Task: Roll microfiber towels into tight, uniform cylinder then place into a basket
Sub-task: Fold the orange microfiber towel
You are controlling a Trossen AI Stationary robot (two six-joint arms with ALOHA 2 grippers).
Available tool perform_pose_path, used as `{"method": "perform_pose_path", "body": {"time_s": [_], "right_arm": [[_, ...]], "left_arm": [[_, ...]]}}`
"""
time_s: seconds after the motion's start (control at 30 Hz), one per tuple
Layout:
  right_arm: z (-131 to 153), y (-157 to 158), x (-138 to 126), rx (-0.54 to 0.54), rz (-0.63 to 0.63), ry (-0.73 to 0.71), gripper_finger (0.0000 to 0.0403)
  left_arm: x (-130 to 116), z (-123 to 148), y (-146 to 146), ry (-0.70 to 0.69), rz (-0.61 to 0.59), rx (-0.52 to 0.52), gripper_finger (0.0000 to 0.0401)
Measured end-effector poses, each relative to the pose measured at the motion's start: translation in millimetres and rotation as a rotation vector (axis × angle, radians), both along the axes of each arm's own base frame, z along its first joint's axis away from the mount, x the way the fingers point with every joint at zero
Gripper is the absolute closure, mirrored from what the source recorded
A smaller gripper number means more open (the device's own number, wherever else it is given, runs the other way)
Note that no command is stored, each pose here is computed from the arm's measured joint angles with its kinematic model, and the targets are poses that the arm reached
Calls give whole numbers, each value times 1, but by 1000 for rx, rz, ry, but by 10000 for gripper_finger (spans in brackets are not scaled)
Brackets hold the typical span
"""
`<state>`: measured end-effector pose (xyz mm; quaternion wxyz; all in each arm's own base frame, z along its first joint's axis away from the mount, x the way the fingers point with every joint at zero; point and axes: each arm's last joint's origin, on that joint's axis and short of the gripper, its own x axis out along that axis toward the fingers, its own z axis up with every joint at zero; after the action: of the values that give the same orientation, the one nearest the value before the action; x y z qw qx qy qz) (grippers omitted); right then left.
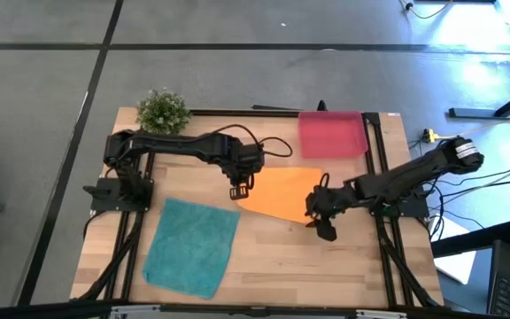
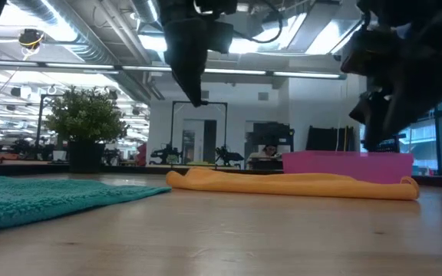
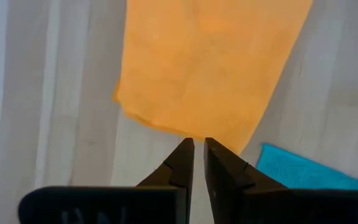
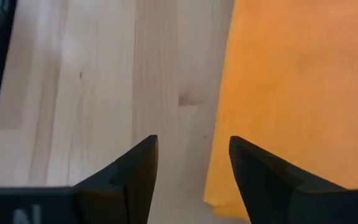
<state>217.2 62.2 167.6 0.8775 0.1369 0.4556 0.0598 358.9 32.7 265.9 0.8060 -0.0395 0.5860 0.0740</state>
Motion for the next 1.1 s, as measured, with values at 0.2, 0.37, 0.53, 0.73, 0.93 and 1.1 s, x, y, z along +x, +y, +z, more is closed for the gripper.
{"method": "perform_pose_path", "body": {"time_s": [0.2, 0.37, 0.53, 0.73, 0.93, 1.1], "right_arm": [[-22, 15, 1, -69, -13, 90, 202], [-33, 19, 2, -150, -92, 105, 202], [-38, 22, 0, -169, -116, 141, 202], [-46, 26, -1, -202, -127, 175, 202], [-49, 25, -3, -215, -158, 203, 224], [-49, 24, -4, -219, -192, 210, 302]], "left_arm": [[0, 0, 0, -2, -1, -1, 373], [0, 0, 0, -6, 2, -2, 373], [0, 0, 0, -6, 5, -4, 374], [0, 0, 0, -6, 6, -5, 374], [1, 0, 0, -7, 4, -9, 374], [0, 0, 0, -7, 3, -13, 374]]}}
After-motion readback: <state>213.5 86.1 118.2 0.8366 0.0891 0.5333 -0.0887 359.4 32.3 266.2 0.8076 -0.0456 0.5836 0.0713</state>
